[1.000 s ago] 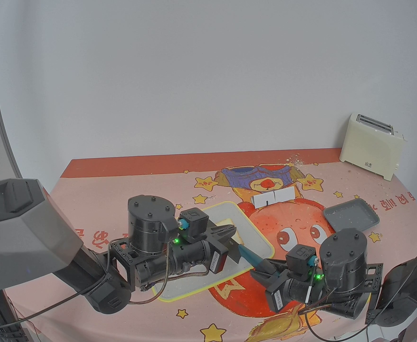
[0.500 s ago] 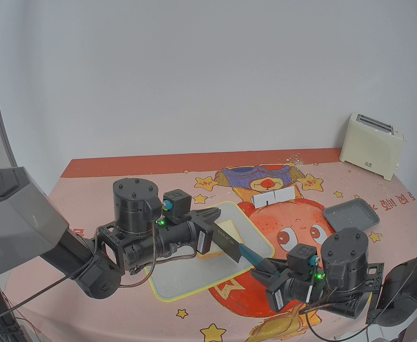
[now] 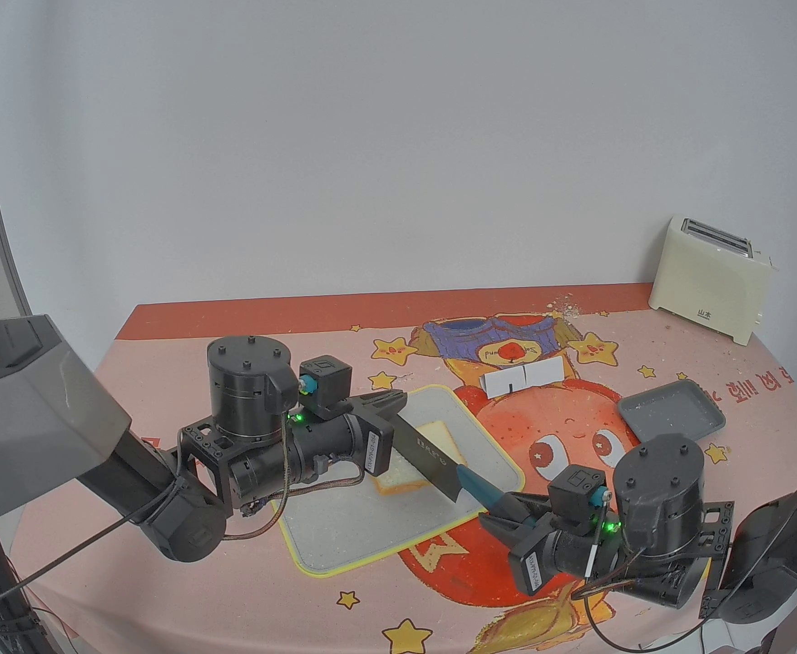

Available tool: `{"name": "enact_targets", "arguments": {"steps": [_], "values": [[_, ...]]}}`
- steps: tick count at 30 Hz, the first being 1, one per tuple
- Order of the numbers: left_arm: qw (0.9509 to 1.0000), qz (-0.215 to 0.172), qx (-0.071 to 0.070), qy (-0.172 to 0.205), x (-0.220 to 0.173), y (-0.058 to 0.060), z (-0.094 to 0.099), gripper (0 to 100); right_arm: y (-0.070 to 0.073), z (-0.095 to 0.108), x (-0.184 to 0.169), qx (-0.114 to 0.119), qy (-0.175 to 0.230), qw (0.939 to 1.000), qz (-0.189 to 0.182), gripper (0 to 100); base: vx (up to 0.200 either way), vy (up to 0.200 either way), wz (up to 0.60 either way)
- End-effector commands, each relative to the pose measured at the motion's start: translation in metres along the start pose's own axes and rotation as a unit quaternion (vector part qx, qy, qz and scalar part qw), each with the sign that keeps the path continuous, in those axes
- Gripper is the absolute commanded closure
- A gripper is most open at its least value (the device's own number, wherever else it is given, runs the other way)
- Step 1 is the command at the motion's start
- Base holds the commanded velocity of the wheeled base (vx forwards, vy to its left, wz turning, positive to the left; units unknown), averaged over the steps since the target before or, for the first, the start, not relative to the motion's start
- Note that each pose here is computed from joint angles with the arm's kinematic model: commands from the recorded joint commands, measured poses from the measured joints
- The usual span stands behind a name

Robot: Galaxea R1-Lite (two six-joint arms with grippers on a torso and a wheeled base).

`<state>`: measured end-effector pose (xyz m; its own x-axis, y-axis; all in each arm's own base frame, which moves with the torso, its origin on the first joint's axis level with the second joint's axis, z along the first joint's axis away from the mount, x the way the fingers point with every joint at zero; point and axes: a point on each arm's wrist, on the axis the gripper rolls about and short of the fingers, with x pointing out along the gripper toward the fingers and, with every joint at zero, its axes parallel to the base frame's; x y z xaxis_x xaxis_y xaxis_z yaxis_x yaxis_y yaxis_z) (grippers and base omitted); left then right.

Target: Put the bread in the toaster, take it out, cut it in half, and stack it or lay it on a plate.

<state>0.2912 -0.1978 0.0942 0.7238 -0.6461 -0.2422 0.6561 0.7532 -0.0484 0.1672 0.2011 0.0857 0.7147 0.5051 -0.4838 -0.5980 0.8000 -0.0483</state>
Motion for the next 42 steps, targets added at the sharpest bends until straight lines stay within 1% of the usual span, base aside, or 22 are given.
{"name": "enact_targets", "arguments": {"steps": [1, 3, 6, 9, 16, 20, 29, 32, 34, 39, 41, 42], "values": [[1.0, 0.0, -0.001, 0.007, 0.003, 0.001, -0.005, 100, 0.0, 0.0, 0.0, 0.0, 0.001, 1.0, 0.0, 100, 0.0, 0.0, 0.0], [1.0, 0.002, -0.001, 0.009, 0.004, 0.001, -0.007, 100, 0.0, 0.001, 0.0, 0.0, -0.001, 1.0, 0.0, 100, 0.0, 0.0, 0.0], [0.9998, 0.01, -0.004, 0.015, 0.005, 0.008, -0.011, 100, 0.0, 0.001, 0.0, 0.0, -0.001, 1.0, 0.0, 100, 0.0, 0.0, 0.0], [0.9998, 0.012, -0.005, 0.016, 0.006, 0.009, -0.012, 100, 0.0, 0.001, 0.0, 0.0, -0.001, 1.0, 0.0, 100, 0.0, 0.0, 0.0], [0.9998, 0.012, -0.005, 0.015, 0.006, 0.01, -0.011, 100, 0.0, 0.001, 0.001, 0.001, -0.003, 1.0, 0.0, 100, 0.0, 0.0, 0.0], [0.9996, 0.012, -0.006, 0.024, 0.008, 0.01, -0.017, 100, 0.0, 0.002, 0.001, 0.001, -0.005, 1.0, 0.0, 100, 0.0, 0.0, 0.0], [0.9995, 0.012, -0.007, 0.03, 0.01, 0.011, -0.021, 100, 0.0, 0.005, 0.0, 0.004, -0.011, 0.9999, 0.001, 100, 0.0, 0.0, 0.0], [0.9994, 0.014, -0.008, 0.031, 0.011, 0.012, -0.022, 100, 0.0, 0.008, 0.001, 0.005, -0.017, 0.9998, 0.0, 100, 0.0, 0.0, 0.0], [0.9993, 0.018, -0.009, 0.031, 0.01, 0.015, -0.023, 100, 0.0, 0.009, 0.001, 0.007, -0.018, 0.9998, 0.0, 100, 0.0, 0.0, 0.0], [0.9991, 0.02, -0.01, 0.035, 0.009, 0.016, -0.024, 100, 0.0, 0.009, 0.001, 0.007, -0.02, 0.9998, 0.001, 100, 0.0, 0.0, 0.0], [0.9992, 0.021, -0.01, 0.033, 0.009, 0.017, -0.024, 100, 0.0, 0.01, 0.0, 0.007, -0.023, 0.9997, 0.001, 100, 0.0, 0.0, 0.0], [0.9994, 0.021, -0.009, 0.026, 0.009, 0.017, -0.023, 100, 0.0, 0.012, -0.001, 0.008, -0.026, 0.9996, 0.0, 100, 0.0, 0.0, 0.0]]}}
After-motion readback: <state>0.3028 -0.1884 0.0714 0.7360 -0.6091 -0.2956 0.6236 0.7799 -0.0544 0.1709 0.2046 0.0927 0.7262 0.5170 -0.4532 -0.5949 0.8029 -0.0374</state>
